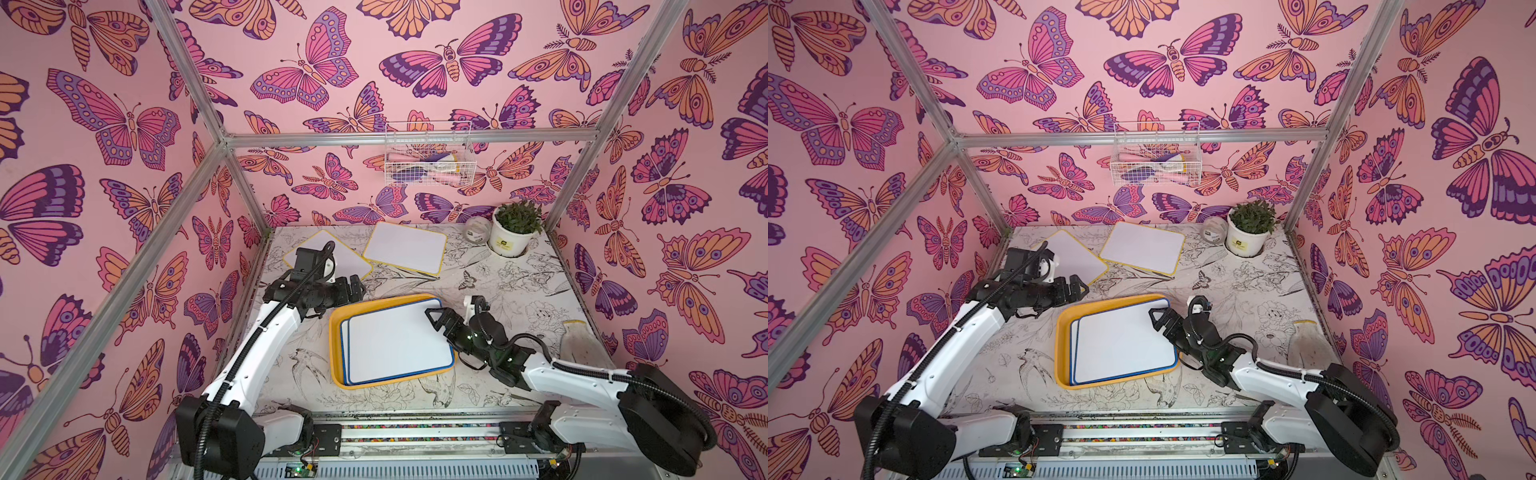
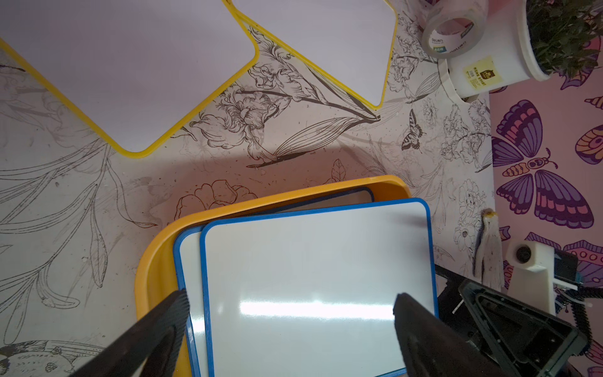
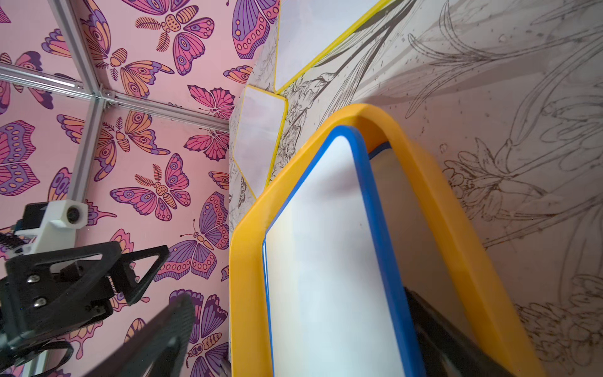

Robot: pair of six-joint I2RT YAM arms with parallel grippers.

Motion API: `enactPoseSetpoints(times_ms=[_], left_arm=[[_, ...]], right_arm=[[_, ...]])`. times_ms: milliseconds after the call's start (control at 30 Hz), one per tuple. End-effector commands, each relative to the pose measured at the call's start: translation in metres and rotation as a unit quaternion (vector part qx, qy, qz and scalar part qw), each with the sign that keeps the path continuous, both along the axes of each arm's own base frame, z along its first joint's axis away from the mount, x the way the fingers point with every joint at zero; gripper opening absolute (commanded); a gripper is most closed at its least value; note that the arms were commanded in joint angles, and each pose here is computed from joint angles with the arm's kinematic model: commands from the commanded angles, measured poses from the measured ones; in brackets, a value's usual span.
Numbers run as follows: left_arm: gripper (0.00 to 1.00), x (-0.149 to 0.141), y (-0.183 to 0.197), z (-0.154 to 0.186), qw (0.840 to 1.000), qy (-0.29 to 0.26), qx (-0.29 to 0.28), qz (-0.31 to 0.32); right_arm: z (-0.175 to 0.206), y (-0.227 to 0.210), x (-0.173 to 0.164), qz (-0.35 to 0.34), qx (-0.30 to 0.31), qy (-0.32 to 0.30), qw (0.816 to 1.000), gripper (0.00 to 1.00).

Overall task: Put the whiteboard into the storage box
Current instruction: Place the whiteboard in the storage box.

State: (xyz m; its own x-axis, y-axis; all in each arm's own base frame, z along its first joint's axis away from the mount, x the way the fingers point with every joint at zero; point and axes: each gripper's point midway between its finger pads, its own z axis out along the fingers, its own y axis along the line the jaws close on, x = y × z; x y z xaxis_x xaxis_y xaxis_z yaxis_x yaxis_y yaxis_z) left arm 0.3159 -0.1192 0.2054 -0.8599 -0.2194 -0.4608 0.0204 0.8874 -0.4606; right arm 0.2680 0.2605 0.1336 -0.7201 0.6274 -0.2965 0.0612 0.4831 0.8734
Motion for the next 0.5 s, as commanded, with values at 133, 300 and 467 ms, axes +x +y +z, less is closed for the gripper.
enactPoseSetpoints(times_ms=[133, 300, 467], left_arm=[[1.00, -0.001, 0.007, -0.008, 1.000, 0.010, 0.000, 0.010], [1.00, -0.001, 0.013, -0.014, 1.000, 0.019, 0.007, 0.019], [1.00, 0.002, 0.018, -0.031, 0.998, 0.046, 0.024, 0.030]], right_arm=[[0.032, 0.013, 0.009, -0.007, -0.025, -0.013, 1.000, 0.99], [0.020, -0.002, 0.005, -0.001, -0.157, 0.020, 0.987, 0.99], [0.004, -0.011, 0.004, 0.013, -0.228, 0.032, 0.973, 0.99]])
